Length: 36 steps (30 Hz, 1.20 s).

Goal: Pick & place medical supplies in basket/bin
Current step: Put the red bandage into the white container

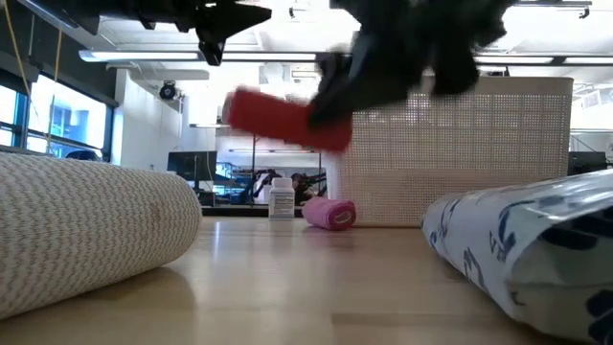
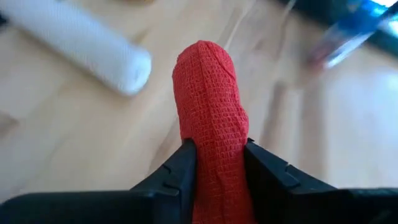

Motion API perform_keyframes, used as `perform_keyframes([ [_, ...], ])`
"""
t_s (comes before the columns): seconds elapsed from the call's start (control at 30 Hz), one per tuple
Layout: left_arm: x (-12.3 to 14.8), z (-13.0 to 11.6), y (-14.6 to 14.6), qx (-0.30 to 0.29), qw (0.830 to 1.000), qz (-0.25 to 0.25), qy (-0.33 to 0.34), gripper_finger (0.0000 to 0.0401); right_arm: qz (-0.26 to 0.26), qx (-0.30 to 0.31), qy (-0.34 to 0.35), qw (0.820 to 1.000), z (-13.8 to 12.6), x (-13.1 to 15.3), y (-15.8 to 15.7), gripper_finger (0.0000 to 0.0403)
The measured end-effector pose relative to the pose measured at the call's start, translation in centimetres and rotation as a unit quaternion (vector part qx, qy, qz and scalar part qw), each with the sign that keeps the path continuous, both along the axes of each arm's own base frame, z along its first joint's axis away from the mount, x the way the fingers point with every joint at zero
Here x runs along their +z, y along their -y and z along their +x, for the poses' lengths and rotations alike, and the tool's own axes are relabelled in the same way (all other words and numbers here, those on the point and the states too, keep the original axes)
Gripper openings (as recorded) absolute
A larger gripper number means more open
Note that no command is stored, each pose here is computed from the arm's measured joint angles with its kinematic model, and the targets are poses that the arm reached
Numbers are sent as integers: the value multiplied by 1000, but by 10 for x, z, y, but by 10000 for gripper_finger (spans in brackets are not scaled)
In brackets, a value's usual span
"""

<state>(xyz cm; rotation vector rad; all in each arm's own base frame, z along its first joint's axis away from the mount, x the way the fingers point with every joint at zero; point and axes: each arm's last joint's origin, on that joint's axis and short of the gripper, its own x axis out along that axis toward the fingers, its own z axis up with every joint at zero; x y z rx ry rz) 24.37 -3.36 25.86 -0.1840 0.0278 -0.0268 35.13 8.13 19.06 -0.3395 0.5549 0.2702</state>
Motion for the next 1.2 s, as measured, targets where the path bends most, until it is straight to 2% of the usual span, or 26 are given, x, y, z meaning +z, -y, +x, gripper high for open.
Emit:
perform_keyframes([
  [0.17,-5,0,-2,35,999,6,-24,177,-30,-42,93,994,-36,76,6,104],
  [0.3,-10,0,-4,69,996,14,-49,177,-79,-124,156,977,-72,125,26,104],
  [0.43,-21,6,-4,77,993,40,-75,177,-93,-212,198,953,-105,158,58,104],
  [0.57,-31,16,-2,77,991,76,-79,177,-96,-296,224,923,-127,176,96,104],
  [0.7,-39,26,-4,136,981,104,-90,177,-87,-379,232,892,-140,181,136,104],
  [0.77,-40,31,-5,160,975,115,-102,181,-78,-405,225,883,-142,178,156,104],
  [0.87,-42,38,-5,169,970,127,-123,205,-61,-424,196,882,-141,167,185,107],
  [1.03,-45,50,-3,175,966,130,-140,276,-31,-450,138,882,-136,140,228,106],
  [1.2,-49,57,-3,183,964,130,-145,337,-39,-470,60,880,-130,106,264,109],
])
